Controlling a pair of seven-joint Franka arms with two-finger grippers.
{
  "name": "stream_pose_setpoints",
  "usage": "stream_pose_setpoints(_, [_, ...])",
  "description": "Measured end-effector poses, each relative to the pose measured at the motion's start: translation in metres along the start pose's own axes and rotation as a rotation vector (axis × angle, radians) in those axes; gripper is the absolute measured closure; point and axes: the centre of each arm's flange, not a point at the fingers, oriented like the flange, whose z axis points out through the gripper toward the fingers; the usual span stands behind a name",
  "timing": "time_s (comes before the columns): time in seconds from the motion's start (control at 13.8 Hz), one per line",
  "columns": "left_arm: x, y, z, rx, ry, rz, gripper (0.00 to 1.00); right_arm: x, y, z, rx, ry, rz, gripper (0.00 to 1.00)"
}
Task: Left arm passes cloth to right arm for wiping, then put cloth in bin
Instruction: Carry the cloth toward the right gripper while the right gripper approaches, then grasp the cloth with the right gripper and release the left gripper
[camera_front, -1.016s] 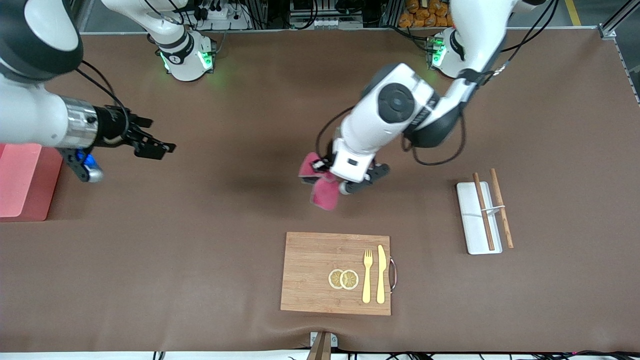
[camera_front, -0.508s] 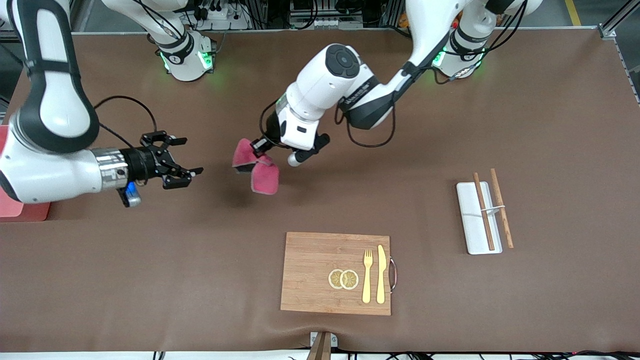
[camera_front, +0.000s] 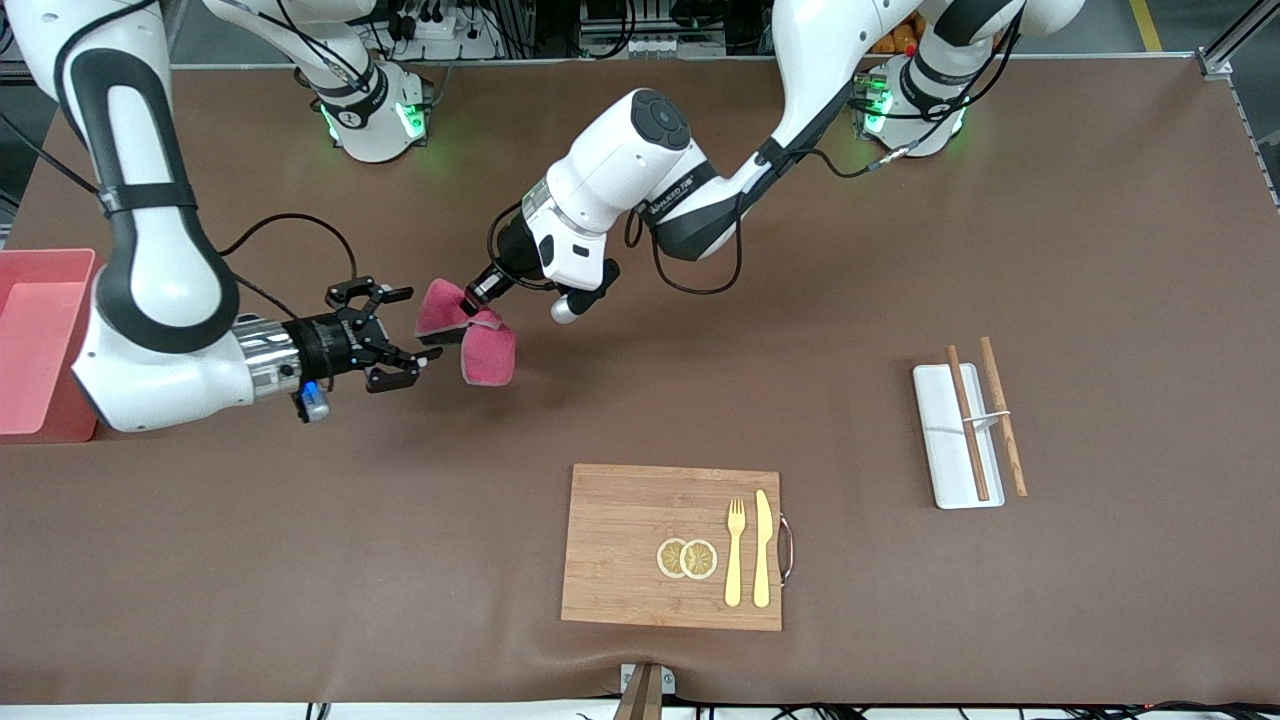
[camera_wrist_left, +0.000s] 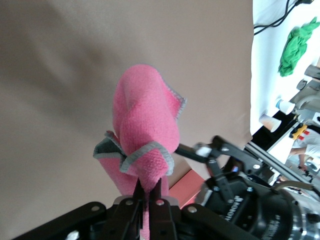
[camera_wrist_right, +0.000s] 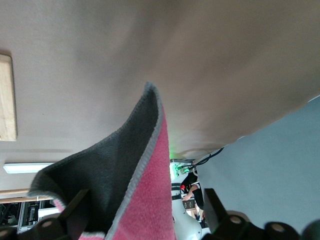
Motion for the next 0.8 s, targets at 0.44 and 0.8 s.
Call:
stream_pose_setpoints(0.44, [0.005,0.001,0.001,-0.002,0.007,-0.009,0.94,-0.007,-0.005,0.012,0.002,-0.025,-0.003,0.65])
stream_pose_setpoints(0.8, [0.018,0.016,-0.01,-0.026,0.019,-0.023,0.44,-0.009,-0.008,0.014,0.012,-0.01,-0.089,0.98])
